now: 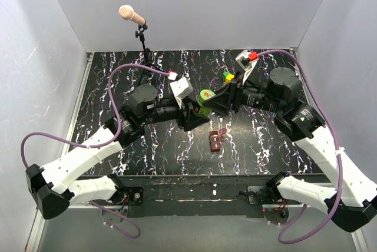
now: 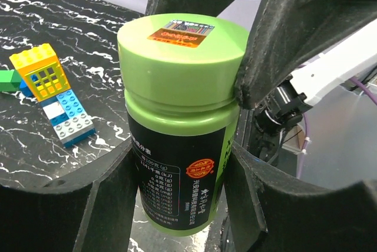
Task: Sort the pills into containers
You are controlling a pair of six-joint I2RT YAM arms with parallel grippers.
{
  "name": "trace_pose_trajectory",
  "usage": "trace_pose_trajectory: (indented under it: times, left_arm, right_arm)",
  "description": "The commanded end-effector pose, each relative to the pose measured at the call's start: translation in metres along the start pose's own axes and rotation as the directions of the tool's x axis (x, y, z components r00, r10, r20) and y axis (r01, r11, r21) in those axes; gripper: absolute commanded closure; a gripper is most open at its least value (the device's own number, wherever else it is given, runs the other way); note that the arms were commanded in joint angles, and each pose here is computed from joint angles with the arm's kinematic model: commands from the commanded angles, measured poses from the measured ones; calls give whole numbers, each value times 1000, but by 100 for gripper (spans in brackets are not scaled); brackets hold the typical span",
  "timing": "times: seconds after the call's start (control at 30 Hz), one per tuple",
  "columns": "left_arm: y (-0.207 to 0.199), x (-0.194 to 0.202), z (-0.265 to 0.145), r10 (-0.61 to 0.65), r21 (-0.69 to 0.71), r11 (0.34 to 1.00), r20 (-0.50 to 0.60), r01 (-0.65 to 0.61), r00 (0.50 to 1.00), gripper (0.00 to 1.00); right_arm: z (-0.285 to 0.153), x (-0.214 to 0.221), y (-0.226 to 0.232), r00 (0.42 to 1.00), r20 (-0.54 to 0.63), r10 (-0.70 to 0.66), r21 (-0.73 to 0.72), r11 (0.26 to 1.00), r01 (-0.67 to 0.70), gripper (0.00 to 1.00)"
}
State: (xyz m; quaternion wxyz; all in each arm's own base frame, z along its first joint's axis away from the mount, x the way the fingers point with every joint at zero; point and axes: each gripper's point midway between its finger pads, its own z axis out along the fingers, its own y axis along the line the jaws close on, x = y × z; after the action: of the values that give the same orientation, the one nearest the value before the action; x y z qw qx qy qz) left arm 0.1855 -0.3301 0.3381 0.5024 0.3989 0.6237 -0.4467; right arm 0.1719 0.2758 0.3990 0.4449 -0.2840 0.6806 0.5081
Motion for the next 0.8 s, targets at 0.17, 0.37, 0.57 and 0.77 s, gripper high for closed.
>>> trace_pose_trajectory:
  times: [0.17,0.37,0.57,0.77]
  left_arm:
    - [34,-48,8,53,-169,985,126,-31,991,100]
    - [46,-43,7,41,-225,974,129,-11,991,100]
    - [44,-37,7,33,-216,976,125,-5,992,100]
    - [42,-28,6,27,-202,979,102,-6,994,100]
  right_arm:
    - [1,14,-17,993,-60,100,145,985,-90,69]
    - [1,18,-29,993,-65,99,246,966,-80,69]
    - [4,19,-27,993,-74,92,227,971,-73,56]
    - [1,12,-21,997,-35,69,206,977,-60,18]
